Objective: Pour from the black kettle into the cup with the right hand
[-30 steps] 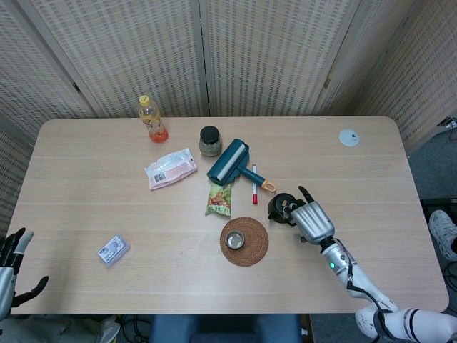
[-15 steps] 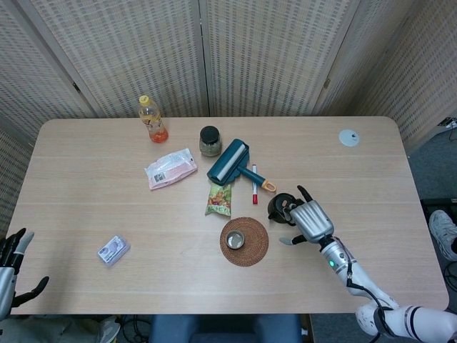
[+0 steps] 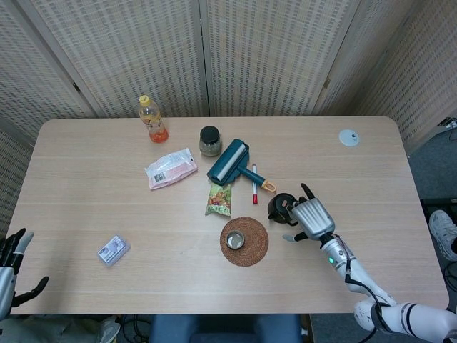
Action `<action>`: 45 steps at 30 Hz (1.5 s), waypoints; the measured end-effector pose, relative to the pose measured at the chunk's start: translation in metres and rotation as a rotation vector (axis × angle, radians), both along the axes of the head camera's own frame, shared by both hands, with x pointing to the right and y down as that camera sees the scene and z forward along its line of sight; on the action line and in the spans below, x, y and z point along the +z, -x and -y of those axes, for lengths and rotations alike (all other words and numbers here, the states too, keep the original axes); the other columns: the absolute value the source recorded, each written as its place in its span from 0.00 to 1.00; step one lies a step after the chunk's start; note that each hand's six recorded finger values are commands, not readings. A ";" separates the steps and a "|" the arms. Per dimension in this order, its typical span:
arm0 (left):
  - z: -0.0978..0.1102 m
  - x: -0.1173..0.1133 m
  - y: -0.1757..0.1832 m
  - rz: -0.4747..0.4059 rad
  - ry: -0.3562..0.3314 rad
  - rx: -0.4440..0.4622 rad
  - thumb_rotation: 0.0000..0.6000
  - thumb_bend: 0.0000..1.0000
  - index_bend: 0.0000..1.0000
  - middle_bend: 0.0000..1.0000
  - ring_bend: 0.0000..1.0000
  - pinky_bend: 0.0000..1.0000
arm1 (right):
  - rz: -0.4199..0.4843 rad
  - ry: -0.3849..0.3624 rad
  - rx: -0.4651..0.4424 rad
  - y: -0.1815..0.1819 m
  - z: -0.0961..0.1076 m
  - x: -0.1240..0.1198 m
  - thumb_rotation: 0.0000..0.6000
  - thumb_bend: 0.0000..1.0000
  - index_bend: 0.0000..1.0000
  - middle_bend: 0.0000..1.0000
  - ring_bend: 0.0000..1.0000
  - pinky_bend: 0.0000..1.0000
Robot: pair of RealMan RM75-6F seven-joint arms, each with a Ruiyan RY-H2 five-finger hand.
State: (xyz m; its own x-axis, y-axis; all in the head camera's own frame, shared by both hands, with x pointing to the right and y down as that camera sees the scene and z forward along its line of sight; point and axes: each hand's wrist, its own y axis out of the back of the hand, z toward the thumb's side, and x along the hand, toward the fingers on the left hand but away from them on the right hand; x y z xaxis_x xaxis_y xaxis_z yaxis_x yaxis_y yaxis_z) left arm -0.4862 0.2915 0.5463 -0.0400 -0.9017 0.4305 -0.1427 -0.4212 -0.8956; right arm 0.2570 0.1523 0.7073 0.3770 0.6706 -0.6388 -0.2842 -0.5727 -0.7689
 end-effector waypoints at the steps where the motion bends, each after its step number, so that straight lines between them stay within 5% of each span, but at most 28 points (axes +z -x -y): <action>1: 0.000 0.000 0.000 0.000 -0.001 0.000 1.00 0.24 0.00 0.00 0.01 0.00 | -0.002 0.001 -0.002 0.000 0.000 0.001 0.48 0.00 0.49 0.49 0.35 0.00; 45: -0.005 0.001 0.007 0.009 0.008 -0.016 1.00 0.24 0.00 0.00 0.01 0.00 | -0.094 0.041 -0.056 -0.008 -0.024 0.015 0.48 0.00 0.56 0.55 0.41 0.00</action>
